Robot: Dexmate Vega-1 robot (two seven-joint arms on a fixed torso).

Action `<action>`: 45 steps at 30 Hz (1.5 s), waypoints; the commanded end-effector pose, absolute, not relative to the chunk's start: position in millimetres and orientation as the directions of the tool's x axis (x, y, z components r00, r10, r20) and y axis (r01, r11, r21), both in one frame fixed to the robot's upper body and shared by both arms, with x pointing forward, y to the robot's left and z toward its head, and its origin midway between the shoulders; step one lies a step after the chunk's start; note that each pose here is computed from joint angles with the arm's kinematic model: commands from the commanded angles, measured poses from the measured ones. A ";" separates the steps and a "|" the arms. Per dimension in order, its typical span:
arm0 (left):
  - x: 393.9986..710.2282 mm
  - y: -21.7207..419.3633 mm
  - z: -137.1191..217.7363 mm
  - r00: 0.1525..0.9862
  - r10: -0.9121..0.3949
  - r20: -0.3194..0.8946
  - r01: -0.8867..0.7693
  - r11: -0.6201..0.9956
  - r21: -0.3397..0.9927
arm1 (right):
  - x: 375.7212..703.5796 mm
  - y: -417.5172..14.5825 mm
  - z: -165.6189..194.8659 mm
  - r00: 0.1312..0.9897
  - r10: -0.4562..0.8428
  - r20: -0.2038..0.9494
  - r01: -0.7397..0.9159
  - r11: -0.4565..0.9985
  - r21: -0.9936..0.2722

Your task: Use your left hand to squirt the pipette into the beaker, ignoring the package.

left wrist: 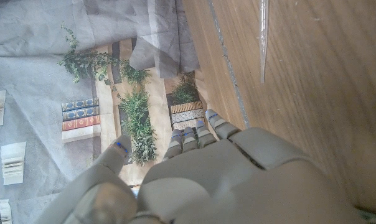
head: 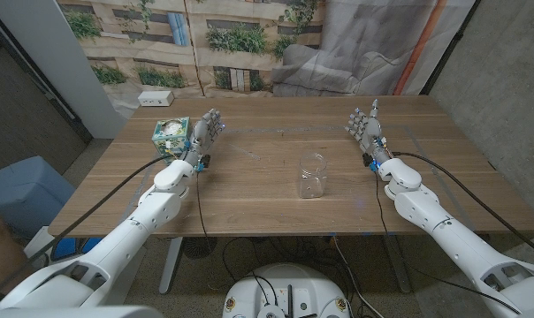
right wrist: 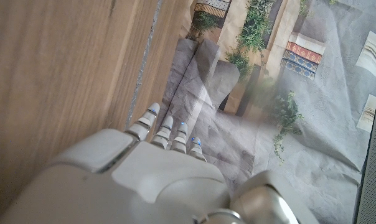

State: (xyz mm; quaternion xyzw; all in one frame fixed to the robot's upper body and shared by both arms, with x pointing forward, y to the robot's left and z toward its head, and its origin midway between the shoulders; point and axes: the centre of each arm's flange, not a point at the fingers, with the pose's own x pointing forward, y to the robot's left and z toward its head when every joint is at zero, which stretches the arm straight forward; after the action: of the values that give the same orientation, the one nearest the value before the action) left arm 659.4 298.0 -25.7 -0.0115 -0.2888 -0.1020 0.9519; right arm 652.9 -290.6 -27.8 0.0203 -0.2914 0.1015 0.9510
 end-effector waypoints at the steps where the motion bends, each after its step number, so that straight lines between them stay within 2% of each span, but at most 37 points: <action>1: 657.6 298.6 -16.5 0.796 -0.211 0.567 0.201 0.976 0.081 | 653.0 -290.3 -27.4 0.809 0.181 0.559 -0.205 0.979 -0.020; 12: 635.9 295.6 -7.3 0.779 -0.210 0.591 0.170 0.978 0.124 | 653.1 -290.4 -27.5 0.809 0.181 0.559 -0.205 0.979 -0.020; 35: 591.6 286.9 17.9 0.668 -0.333 0.665 0.092 0.924 0.371 | 653.1 -290.4 -27.5 0.809 0.181 0.559 -0.205 0.979 -0.020; 45: 574.1 277.0 35.0 0.592 -0.423 0.686 -0.023 0.842 0.538 | 653.1 -290.5 -27.5 0.809 0.181 0.559 -0.205 0.979 -0.020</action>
State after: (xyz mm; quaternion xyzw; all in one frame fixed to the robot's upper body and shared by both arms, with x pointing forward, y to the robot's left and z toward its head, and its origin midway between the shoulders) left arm 592.9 287.3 19.8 0.1678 -0.3922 -0.1156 0.8970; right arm 653.2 -290.5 -27.5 0.0204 -0.2917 0.1017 0.9509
